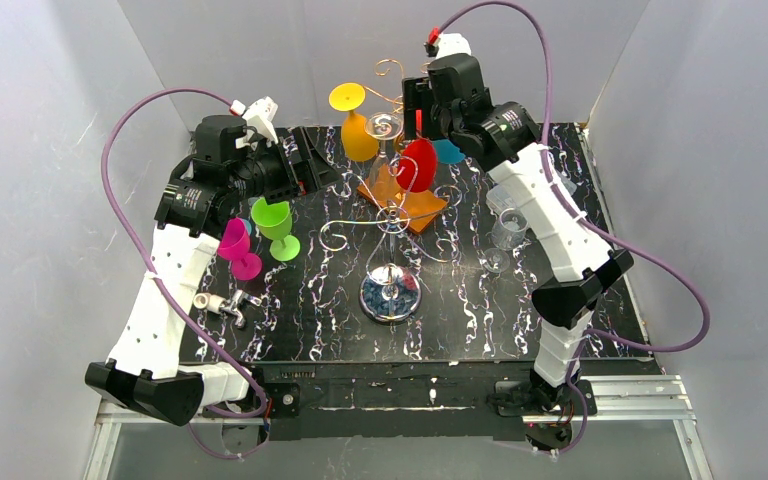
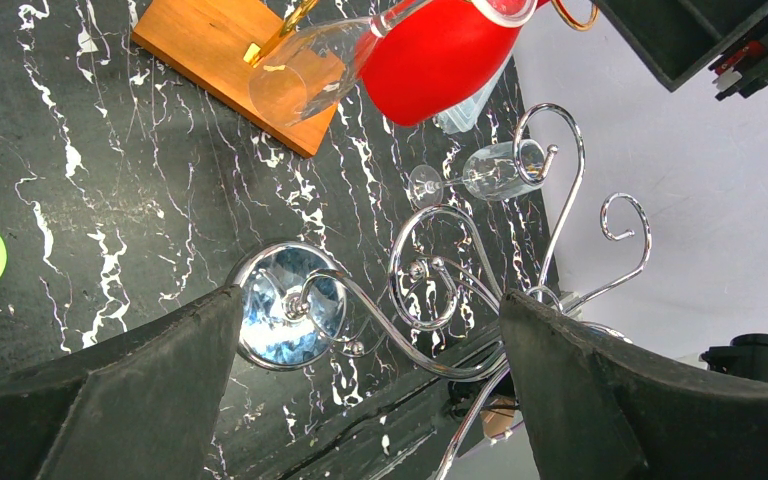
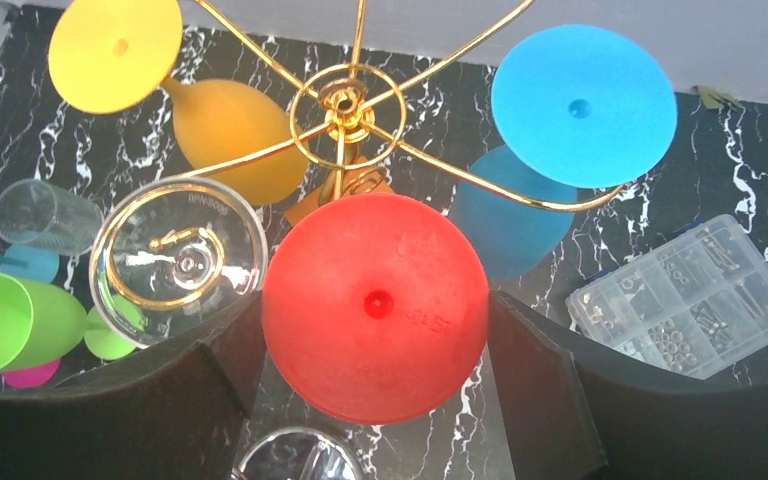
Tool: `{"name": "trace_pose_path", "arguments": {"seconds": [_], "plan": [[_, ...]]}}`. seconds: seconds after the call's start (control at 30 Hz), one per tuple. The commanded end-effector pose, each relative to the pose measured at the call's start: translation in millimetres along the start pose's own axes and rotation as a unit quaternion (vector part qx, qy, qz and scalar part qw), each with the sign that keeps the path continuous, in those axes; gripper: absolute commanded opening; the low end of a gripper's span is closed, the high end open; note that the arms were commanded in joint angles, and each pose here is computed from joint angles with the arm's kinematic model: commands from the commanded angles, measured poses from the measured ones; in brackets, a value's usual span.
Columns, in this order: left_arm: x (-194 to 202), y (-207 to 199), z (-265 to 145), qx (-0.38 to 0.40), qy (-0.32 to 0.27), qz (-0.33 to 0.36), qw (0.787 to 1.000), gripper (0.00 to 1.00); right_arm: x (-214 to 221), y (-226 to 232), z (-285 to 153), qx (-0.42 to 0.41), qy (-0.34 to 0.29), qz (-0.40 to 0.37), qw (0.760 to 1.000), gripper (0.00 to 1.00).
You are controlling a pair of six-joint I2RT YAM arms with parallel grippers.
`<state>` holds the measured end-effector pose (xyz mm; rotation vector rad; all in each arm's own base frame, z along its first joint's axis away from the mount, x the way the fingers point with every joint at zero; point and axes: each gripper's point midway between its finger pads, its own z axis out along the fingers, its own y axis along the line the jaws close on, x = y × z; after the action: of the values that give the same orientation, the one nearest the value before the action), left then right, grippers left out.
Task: Take the wine glass off the wine glass rack
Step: Pick up the wine glass from the wine rack.
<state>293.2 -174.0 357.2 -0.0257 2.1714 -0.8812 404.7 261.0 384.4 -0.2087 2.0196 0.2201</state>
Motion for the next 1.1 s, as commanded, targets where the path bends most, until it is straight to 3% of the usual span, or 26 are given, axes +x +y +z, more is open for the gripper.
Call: {"name": "trace_pose_path", "arguments": {"seconds": [0.0, 1.07], "plan": [[-3, -7, -7, 0.009, -0.005, 0.010, 1.000, 0.99, -34, -6, -7, 0.022, -0.065, 0.017, 0.998, 0.62], [-4, -8, -4, 0.013, -0.001, 0.007, 1.000, 0.99, -37, -41, -4, 0.104, -0.074, 0.030, 0.991, 0.62]]}}
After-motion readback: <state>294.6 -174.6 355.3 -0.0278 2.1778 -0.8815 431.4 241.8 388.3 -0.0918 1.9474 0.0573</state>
